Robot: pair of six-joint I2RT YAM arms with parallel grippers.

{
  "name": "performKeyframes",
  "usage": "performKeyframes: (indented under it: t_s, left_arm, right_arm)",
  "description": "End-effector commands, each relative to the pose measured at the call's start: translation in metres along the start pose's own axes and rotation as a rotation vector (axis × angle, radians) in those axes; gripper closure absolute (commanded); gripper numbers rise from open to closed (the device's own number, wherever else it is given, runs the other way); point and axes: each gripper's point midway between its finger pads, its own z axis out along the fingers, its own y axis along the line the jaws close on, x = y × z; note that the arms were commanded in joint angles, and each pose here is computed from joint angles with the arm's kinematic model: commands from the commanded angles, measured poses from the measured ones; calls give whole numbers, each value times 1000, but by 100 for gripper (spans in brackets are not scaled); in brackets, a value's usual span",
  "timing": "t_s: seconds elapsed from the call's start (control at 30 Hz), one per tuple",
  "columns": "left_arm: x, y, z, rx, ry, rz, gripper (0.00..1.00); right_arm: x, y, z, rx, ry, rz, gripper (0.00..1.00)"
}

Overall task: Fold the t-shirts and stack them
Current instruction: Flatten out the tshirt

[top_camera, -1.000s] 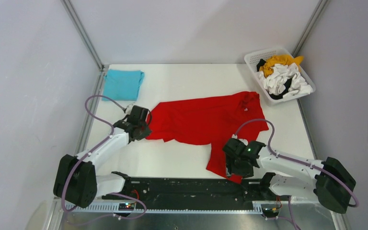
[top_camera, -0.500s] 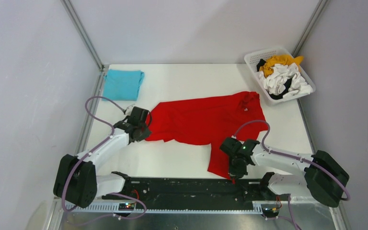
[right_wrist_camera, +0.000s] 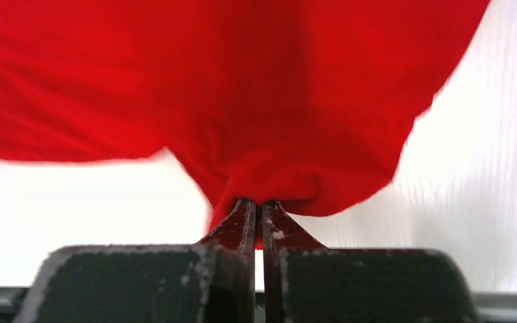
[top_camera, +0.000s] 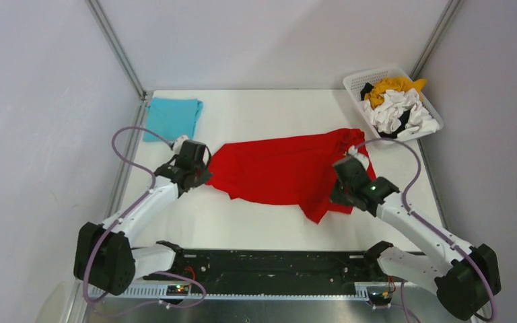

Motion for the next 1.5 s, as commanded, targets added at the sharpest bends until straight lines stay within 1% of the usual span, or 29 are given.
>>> performKeyframes:
  t_s: [0.0,0.03,0.1,0.17,0.27,0.33,0.43,0.47,0.5,0.53,0.57,0.63,0.67,0.7,0.73,0.77,0.8,0.83,0.87,0.9,1.03,1.1,1.2,1.27,1.3,1.37,1.4,1.43,1.47]
  left_arm:
    - [-70,-41,-37,127,-189,-82,100]
    - [-86,-49,-52,161,-232,-97,100]
    - [-108,-57,-79,214,-302,-124,100]
    - [-128,-62,-112,277,-371,-151,100]
    - [-152,-61,-169,384,-486,-203,100]
    - [-163,-54,-205,441,-560,-239,100]
    - [-174,-41,-262,539,-663,-280,100]
    - [-179,-39,-282,572,-694,-284,100]
    - [-180,-34,-301,611,-722,-292,100]
    - [-184,-31,-322,646,-755,-303,100]
    - [-184,-25,-340,680,-786,-315,100]
    - [-189,-14,-386,760,-858,-332,100]
    - [-188,-11,-400,790,-879,-328,100]
    - [-188,-8,-409,807,-892,-325,100]
    - [-189,-4,-429,842,-919,-323,100]
    - [-189,-3,-435,853,-927,-318,100]
    - [-189,0,-452,884,-947,-313,100]
    - [-189,4,-468,910,-968,-311,100]
    - [-188,2,-475,930,-967,-295,100]
    - [-186,4,-489,962,-982,-282,100]
    - [-188,13,-514,985,-1023,-278,100]
    - [-191,14,-516,971,-1036,-279,100]
    - [-200,8,-501,914,-1023,-278,100]
    - [-208,4,-479,844,-1006,-287,100]
    - [-212,-3,-461,798,-982,-285,100]
    - [-221,-8,-424,684,-954,-294,100]
    - [-225,-7,-402,607,-941,-301,100]
    - [-228,-12,-380,551,-917,-292,100]
    - [-227,-12,-353,477,-892,-281,100]
  right_arm:
    - [-123,40,-59,-116,-419,-14,100]
    - [-145,49,-83,-145,-491,-3,100]
    - [-178,44,-123,-132,-627,20,100]
    - [-196,40,-165,-162,-734,33,100]
    - [-208,32,-234,-249,-890,41,100]
    - [-210,30,-275,-318,-964,31,100]
    - [-206,38,-328,-448,-1031,-37,100]
    - [-207,39,-354,-492,-1071,-42,100]
    - [-205,42,-365,-523,-1082,-70,100]
    - [-204,42,-395,-578,-1126,-80,100]
    - [-204,44,-405,-587,-1134,-105,100]
    - [-201,42,-463,-679,-1214,-130,100]
    - [-199,52,-474,-726,-1210,-169,100]
    - [-194,49,-501,-770,-1252,-187,100]
    - [-193,58,-509,-810,-1244,-225,100]
    - [-186,54,-535,-852,-1281,-242,100]
    - [-185,62,-539,-881,-1268,-278,100]
    - [-179,57,-559,-911,-1305,-289,100]
    - [-178,63,-562,-929,-1302,-319,100]
    - [-173,58,-578,-950,-1334,-324,100]
    - [-174,60,-590,-959,-1361,-344,100]
    - [-181,59,-589,-931,-1379,-333,100]
    - [-196,60,-580,-866,-1398,-320,100]
    - [-208,64,-561,-804,-1381,-312,100]
    - [-216,61,-553,-754,-1388,-297,100]
    - [-236,63,-523,-650,-1369,-274,100]
    - [-246,68,-499,-600,-1339,-276,100]
    - [-256,62,-482,-514,-1330,-244,100]
    - [-264,64,-450,-452,-1284,-238,100]
